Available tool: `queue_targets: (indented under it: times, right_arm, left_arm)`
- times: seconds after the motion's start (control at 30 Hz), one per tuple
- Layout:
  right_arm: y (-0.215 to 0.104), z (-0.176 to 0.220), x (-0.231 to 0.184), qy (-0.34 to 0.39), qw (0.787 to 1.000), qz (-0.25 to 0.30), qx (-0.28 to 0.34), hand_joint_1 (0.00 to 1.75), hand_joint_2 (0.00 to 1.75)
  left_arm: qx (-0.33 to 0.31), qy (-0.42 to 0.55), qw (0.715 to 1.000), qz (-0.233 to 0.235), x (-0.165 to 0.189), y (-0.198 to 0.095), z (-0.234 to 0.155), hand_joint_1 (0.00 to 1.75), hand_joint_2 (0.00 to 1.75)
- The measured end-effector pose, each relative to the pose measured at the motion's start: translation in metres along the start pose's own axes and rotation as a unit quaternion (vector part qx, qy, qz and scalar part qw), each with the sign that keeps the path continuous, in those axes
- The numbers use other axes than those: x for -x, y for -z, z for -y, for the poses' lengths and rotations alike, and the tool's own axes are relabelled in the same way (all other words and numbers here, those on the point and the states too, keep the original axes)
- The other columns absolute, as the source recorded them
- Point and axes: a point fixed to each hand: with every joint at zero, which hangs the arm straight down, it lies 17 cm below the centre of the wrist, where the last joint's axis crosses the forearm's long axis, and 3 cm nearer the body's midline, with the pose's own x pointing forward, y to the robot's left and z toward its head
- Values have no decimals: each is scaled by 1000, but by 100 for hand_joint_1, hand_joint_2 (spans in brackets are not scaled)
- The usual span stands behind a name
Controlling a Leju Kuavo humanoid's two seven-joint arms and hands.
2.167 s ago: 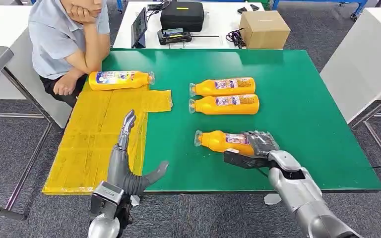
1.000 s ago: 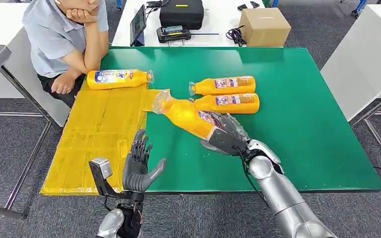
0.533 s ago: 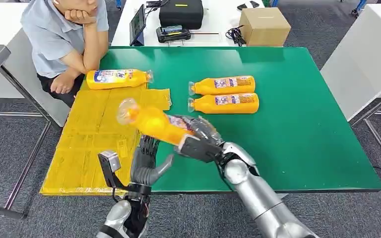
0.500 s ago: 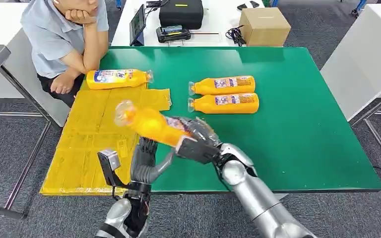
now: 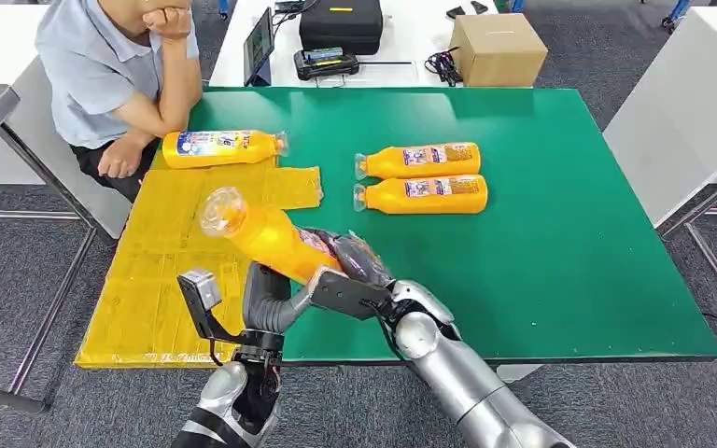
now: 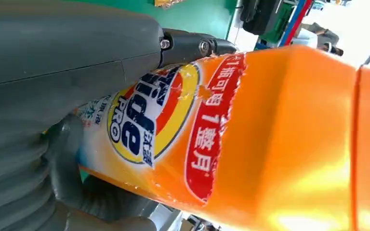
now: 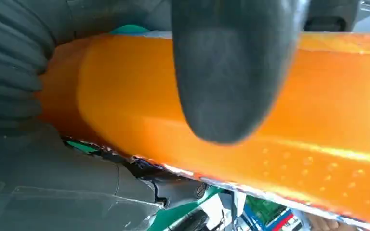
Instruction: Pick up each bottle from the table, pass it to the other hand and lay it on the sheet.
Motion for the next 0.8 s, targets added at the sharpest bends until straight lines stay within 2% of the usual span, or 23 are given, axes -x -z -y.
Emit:
queue_targets:
  times: [0.2, 0.23, 0.43, 0.47, 0.5, 0.53, 0.57, 0.6, 0.8]
  right_arm:
    - [-1, -6, 3, 1, 1000, -4, -6, 175, 175]
    - [-1, -6, 3, 1, 1000, -4, -6, 175, 175]
    - [2, -9, 0, -2, 1000, 1, -9, 175, 175]
    - [3, -10, 0, -2, 1000, 2, -10, 168, 175]
    - [3, -9, 0, -2, 1000, 2, -10, 143, 175]
    - [3, -9, 0, -2, 1000, 2, -9, 110, 175]
    - [4, -8, -1, -1, 1000, 3, -9, 10, 175]
    - [4, -8, -1, 0, 1000, 4, -8, 0, 175]
    - [6, -9, -3, 9, 1000, 4, -3, 0, 175]
  left_arm:
    - [0, 0, 1000, 0, 0, 0, 0, 0, 175]
    - [1, -1, 1000, 0, 0, 0, 0, 175, 175]
    - [4, -9, 1000, 9, -4, 0, 1, 175, 175]
    - [3, -9, 1000, 12, -5, 0, 1, 175, 175]
    - [3, -9, 1000, 12, -5, 0, 0, 175, 175]
    - [2, -9, 1000, 13, -5, 0, 0, 175, 175]
    - [2, -9, 1000, 15, -6, 0, -1, 175, 175]
    - [1, -7, 1000, 19, -8, 0, -1, 175, 175]
    - [-1, 8, 999, 37, -16, 2, -1, 175, 175]
